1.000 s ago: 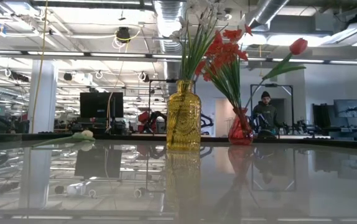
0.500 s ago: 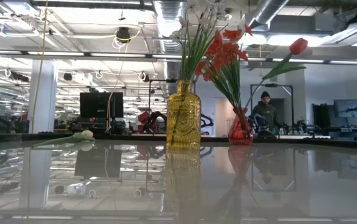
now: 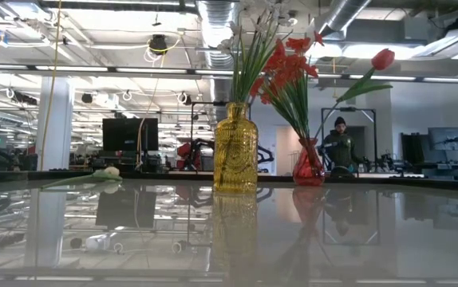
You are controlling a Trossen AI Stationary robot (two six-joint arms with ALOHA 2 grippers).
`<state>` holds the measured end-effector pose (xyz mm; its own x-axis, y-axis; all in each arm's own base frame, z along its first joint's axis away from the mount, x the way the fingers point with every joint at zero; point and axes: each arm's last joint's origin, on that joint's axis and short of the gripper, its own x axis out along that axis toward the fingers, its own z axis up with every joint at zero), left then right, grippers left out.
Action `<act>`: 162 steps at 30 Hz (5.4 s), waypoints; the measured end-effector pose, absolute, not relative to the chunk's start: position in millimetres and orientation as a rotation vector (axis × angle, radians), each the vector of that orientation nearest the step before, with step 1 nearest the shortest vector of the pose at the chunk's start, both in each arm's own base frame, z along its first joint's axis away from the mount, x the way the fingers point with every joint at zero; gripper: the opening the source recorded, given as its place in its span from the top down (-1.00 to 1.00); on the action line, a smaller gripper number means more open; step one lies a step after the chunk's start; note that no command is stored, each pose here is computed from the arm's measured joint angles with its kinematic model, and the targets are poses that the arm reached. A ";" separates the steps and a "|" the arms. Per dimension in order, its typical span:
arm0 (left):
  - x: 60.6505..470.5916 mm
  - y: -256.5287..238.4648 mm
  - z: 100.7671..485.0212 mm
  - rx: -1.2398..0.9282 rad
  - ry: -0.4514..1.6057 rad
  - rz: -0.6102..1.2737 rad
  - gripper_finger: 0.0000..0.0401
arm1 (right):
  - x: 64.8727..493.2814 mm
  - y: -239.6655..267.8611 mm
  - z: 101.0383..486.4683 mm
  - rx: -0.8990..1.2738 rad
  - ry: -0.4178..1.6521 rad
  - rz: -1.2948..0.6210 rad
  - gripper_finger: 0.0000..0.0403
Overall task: Sort flowers into vase by color
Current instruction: Put the white flowers into the yellow vase, then put the bottom light white flower into the yellow vase
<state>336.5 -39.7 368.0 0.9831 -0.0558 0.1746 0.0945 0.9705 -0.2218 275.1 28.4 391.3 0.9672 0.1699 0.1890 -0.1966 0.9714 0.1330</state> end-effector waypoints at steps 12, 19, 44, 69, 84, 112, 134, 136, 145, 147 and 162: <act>334.4 -30.3 369.3 -0.230 -0.152 -0.057 0.95 | 275.5 28.1 389.9 0.157 -0.163 0.183 0.55; 332.4 -29.6 375.6 -0.200 -0.210 -0.051 0.98 | 266.4 26.1 394.5 0.205 -0.149 0.195 0.20; 245.3 -16.7 298.7 -0.179 -0.345 0.111 1.00 | 208.1 23.7 409.9 0.209 -0.043 0.209 -0.11; 288.1 -23.9 197.5 0.077 -0.278 0.149 1.00 | 210.8 4.9 408.3 0.340 -0.032 0.121 -0.11; 291.1 -14.2 190.6 0.196 -0.215 0.171 1.00 | 210.9 2.9 408.0 0.413 -0.027 0.112 -0.11; 294.4 1.8 170.0 0.027 -0.012 0.159 0.65 | 209.1 14.5 390.8 0.254 0.163 0.258 -0.11; 235.5 2.2 217.1 -0.112 0.302 0.173 -0.01 | 162.8 39.0 298.5 -0.218 0.983 0.614 -0.11; 227.8 2.3 226.2 -0.131 0.278 0.175 -0.01 | 158.0 45.9 284.4 -0.285 1.026 0.691 -0.11; 206.3 2.2 243.2 -0.179 0.249 0.177 -0.01 | 155.0 81.4 227.0 -0.557 1.046 0.997 -0.11; 205.8 2.2 242.1 -0.196 0.260 0.180 -0.01 | 156.7 89.9 218.0 -0.595 1.078 1.022 -0.10; 206.3 2.1 240.7 -0.229 0.268 0.184 -0.01 | 185.8 125.7 142.7 -0.722 1.373 1.062 0.30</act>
